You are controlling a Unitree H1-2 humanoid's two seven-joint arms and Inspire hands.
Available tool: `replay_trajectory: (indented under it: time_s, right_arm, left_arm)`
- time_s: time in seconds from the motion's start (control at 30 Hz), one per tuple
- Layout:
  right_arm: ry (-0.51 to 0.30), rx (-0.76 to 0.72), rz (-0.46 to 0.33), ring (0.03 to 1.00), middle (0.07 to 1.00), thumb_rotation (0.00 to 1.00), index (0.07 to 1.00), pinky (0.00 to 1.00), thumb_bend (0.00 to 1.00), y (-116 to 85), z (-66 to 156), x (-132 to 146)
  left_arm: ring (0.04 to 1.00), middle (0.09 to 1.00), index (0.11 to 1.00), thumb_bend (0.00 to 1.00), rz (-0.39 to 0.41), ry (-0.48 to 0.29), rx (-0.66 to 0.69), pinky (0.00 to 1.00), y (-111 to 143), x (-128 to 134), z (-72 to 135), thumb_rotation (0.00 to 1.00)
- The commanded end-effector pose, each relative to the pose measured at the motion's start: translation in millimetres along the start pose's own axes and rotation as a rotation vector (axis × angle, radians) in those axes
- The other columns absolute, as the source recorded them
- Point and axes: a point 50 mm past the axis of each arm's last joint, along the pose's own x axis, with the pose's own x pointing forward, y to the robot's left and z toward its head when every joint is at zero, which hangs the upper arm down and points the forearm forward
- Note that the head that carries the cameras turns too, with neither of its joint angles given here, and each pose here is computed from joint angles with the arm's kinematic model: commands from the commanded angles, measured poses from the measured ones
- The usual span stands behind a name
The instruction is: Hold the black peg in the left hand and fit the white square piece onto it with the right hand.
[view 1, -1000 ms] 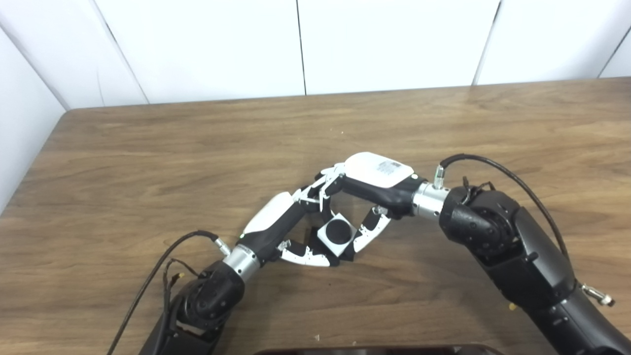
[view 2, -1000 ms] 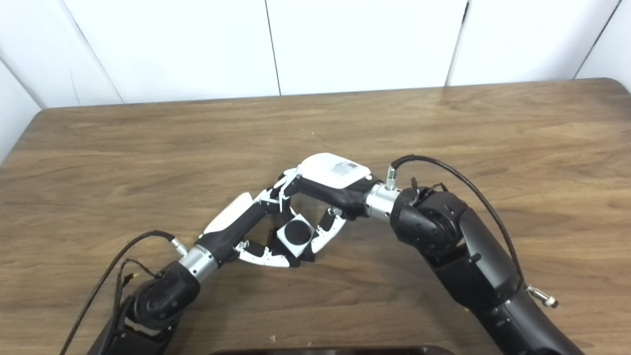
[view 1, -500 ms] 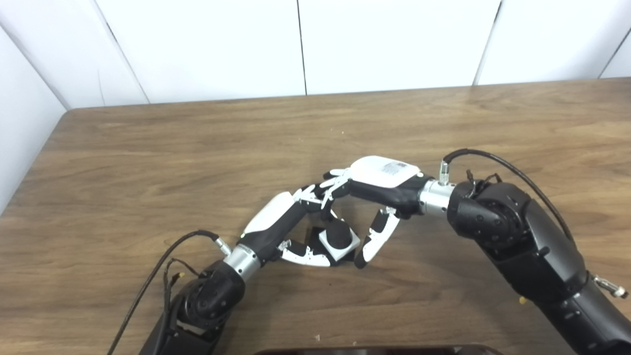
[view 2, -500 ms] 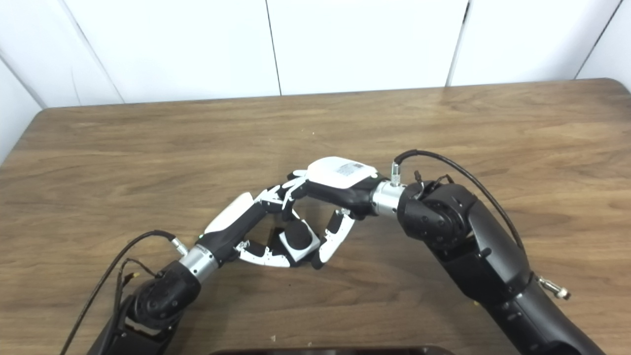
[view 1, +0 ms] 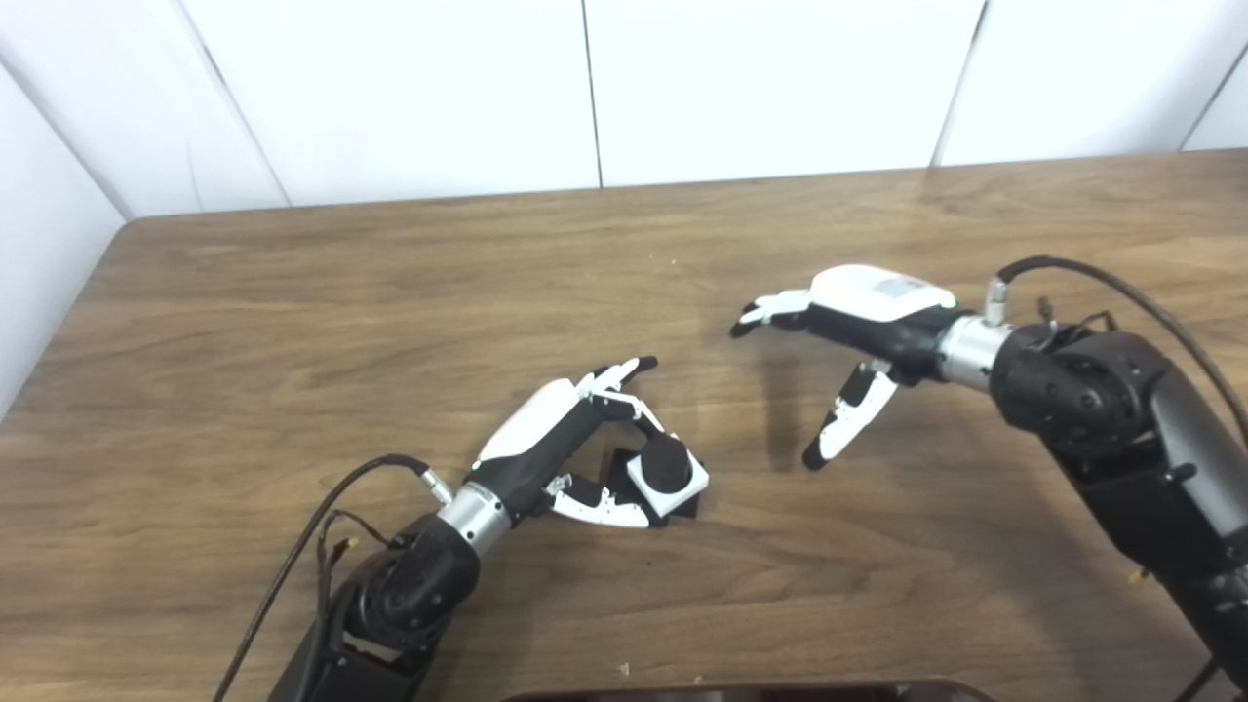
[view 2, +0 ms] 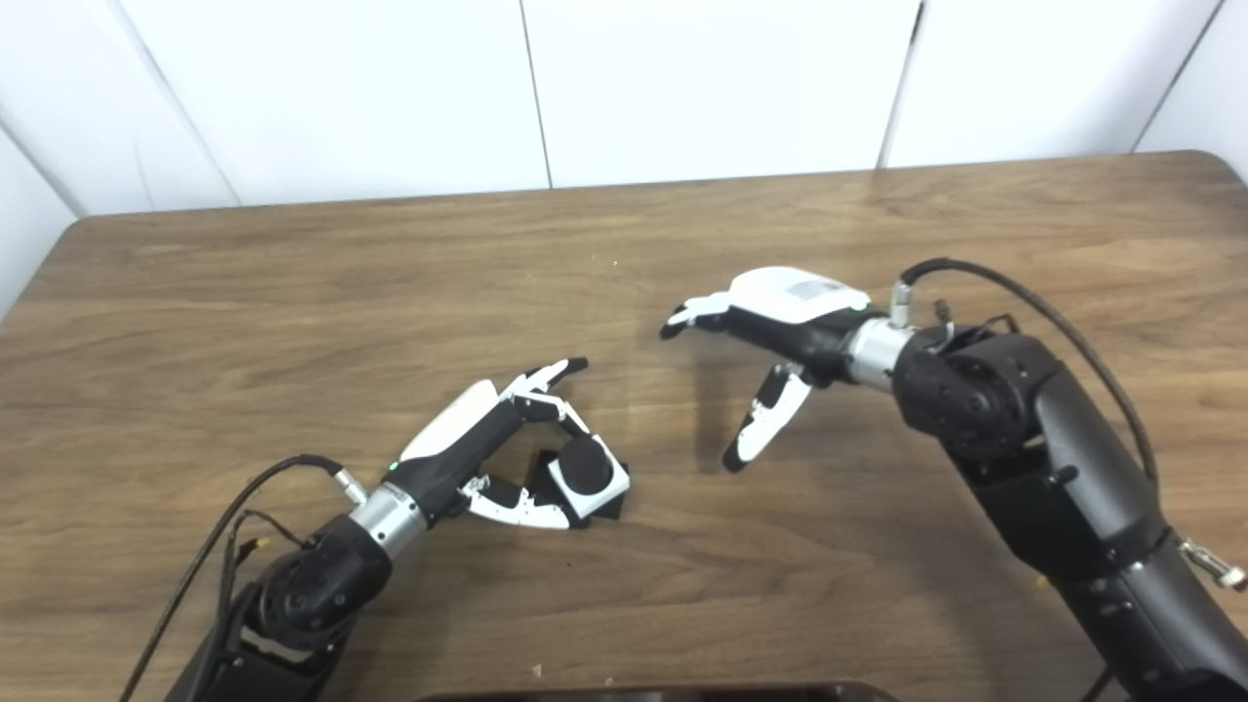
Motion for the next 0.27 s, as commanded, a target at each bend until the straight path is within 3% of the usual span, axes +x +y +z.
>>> replay_trajectory:
  time_s: [0.0,0.23]
  right_arm:
    - [0.009,0.003,-0.085,0.943,0.922,0.27,0.845,0.91,0.91,-21.2,-5.5,-5.6]
    - [0.046,0.05,-0.141,0.901,0.898,0.2,0.809,0.85,0.88,-27.6,-16.9,-12.2]
  left_arm:
    - [1.0,1.0,0.492,0.52,-0.062,0.047,-0.003,1.0,-7.2,-4.7,-8.4,0.07]
    - [1.0,1.0,0.492,0.52,-0.064,0.056,-0.007,1.0,-5.9,-6.1,-9.5,0.07]
